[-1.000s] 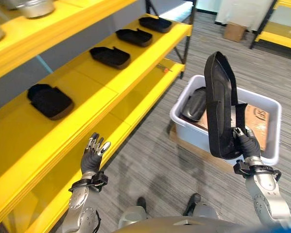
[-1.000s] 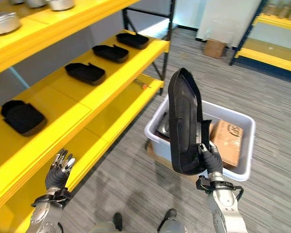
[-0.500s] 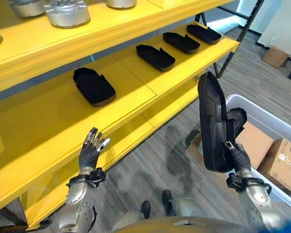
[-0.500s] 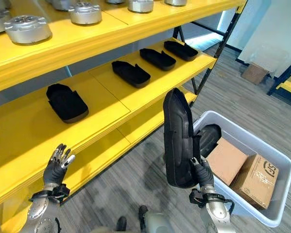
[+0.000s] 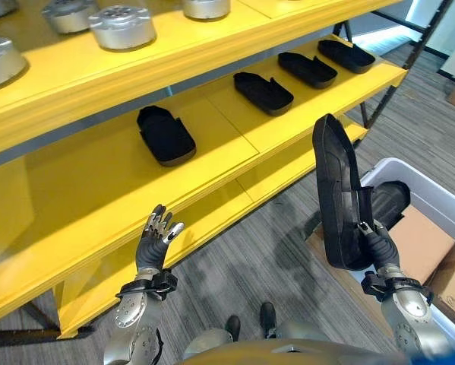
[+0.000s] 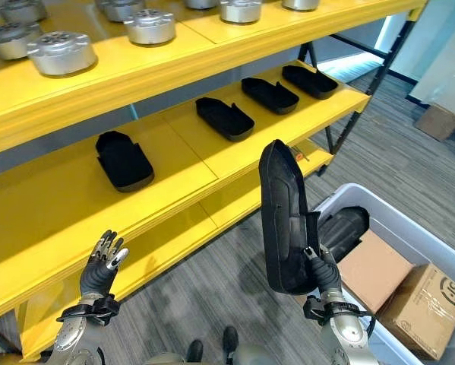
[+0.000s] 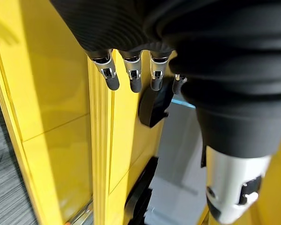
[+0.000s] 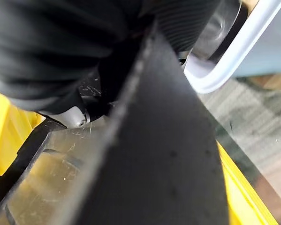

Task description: Move parts from the plastic box to the shelf.

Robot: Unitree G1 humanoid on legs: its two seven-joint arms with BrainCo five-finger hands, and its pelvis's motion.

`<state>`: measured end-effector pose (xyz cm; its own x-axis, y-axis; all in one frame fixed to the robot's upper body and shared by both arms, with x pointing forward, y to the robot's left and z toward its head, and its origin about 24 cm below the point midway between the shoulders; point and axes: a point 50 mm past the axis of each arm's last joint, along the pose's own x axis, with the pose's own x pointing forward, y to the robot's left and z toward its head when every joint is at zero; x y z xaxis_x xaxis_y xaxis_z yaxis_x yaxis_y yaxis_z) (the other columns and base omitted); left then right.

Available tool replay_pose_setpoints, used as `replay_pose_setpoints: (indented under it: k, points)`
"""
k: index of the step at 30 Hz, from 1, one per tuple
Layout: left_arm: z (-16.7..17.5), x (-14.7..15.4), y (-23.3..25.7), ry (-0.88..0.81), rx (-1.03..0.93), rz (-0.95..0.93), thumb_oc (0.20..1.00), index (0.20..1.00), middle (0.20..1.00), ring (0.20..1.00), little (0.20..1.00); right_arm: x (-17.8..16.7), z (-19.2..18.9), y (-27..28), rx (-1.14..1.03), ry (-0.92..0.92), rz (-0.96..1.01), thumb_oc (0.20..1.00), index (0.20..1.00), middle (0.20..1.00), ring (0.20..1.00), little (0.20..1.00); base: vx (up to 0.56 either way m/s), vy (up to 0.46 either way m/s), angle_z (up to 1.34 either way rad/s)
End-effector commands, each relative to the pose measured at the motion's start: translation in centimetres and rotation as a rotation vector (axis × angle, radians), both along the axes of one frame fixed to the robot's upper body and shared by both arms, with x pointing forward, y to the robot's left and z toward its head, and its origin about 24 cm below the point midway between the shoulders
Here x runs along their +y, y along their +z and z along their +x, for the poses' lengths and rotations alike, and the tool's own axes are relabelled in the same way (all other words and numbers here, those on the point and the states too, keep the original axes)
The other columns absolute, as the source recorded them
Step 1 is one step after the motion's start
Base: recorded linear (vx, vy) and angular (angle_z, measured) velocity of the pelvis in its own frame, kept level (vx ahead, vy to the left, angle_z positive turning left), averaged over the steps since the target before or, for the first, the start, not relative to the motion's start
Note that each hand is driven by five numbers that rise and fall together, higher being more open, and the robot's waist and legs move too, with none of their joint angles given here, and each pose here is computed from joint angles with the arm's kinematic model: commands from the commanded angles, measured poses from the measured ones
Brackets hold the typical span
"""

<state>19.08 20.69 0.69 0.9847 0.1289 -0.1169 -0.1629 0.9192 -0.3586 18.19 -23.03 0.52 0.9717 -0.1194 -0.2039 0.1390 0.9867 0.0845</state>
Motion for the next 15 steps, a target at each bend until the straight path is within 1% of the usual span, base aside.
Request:
replay_pose_setpoints:
  k: [1,4,6,10,15]
  points:
    - [-1.2,1.8,1.7,0.052,-0.079,0.035,1.000,1.000,1.000,1.000,1.000,-0.7,1.1,3.0,-0.164,0.011,-0.014,0.200,0.200,0.200,0.200,0.200,0.01,0.203,1.51]
    - [-1.2,1.8,1.7,0.059,-0.073,0.039,1.000,1.000,1.000,1.000,1.000,-1.2,0.8,3.1,-0.165,-0.005,-0.028,0.200,0.200,0.200,0.200,0.200,0.05,0.177,0.55]
    - [-0.9,1.8,1.4,0.063,-0.057,0.049,1.000,1.000,1.000,1.000,1.000,-1.9,0.3,3.1,-0.158,-0.037,-0.039,0.200,0.200,0.200,0.200,0.200,0.11,0.320,0.72]
    - [-0.8,1.7,1.2,0.050,-0.051,0.045,1.000,1.000,1.000,1.000,1.000,-1.9,-0.3,2.8,-0.142,-0.050,-0.030,0.200,0.200,0.200,0.200,0.200,0.10,0.211,0.57]
    - [-0.8,2.4,1.7,0.035,-0.066,0.099,1.000,1.000,1.000,1.000,1.000,-1.8,-0.5,2.5,-0.133,-0.062,-0.012,0.200,0.200,0.200,0.200,0.200,0.16,0.232,0.40]
